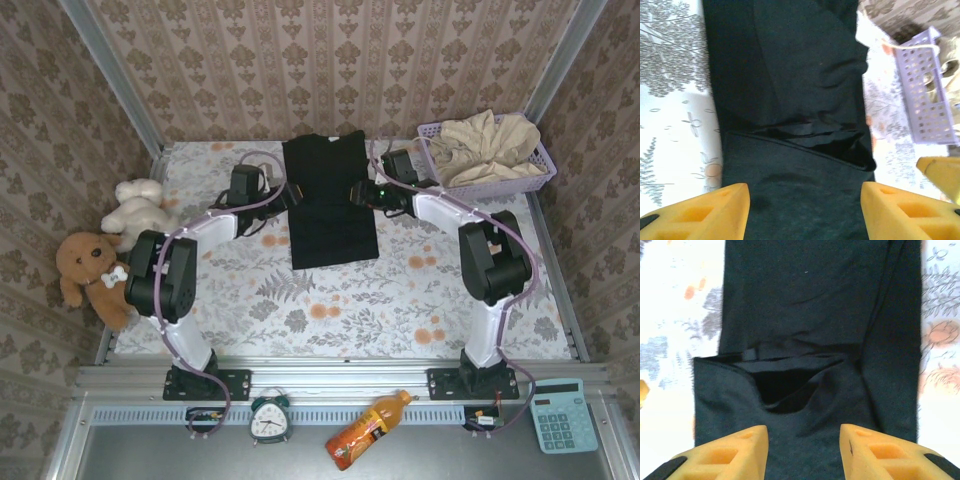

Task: Fold and stack the mixed laundry pile

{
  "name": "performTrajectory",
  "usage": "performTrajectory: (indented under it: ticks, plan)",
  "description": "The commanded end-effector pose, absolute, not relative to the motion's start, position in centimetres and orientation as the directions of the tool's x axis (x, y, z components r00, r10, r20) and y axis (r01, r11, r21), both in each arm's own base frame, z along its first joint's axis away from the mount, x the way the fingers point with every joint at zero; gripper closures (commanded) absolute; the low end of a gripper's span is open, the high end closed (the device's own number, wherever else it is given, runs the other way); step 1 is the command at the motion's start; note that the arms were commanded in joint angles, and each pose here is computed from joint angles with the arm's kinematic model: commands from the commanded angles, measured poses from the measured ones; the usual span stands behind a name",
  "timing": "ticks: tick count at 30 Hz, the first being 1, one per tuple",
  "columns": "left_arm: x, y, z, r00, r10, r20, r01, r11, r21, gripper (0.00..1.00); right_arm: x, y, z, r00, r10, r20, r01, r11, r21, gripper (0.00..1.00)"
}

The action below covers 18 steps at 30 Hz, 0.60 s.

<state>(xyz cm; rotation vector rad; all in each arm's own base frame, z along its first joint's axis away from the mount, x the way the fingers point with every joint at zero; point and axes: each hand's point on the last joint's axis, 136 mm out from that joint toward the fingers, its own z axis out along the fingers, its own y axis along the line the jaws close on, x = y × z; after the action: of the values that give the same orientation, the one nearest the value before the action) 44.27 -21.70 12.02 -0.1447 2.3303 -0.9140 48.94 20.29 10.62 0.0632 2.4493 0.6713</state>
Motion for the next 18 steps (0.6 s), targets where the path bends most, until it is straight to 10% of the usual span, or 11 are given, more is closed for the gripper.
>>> performTrajectory:
  ticks: [1, 18]
  plan:
    - [44.5, -20.3, 10.0, -0.797, -0.211, -0.567, 0.156, 0.834, -0.529, 0.38, 50.3, 19.2, 8.2, -0.848, 0.131, -0.514, -0.1, 0.912, 0.397, 0.6]
    - [46.8, -22.5, 7.5, -0.819, -0.189, -0.542, 0.207, 0.783, -0.586, 0.65, 53.2, 22.7, 5.3, -0.875, 0.19, -0.446, -0.102, 0.828, 0.552, 0.68]
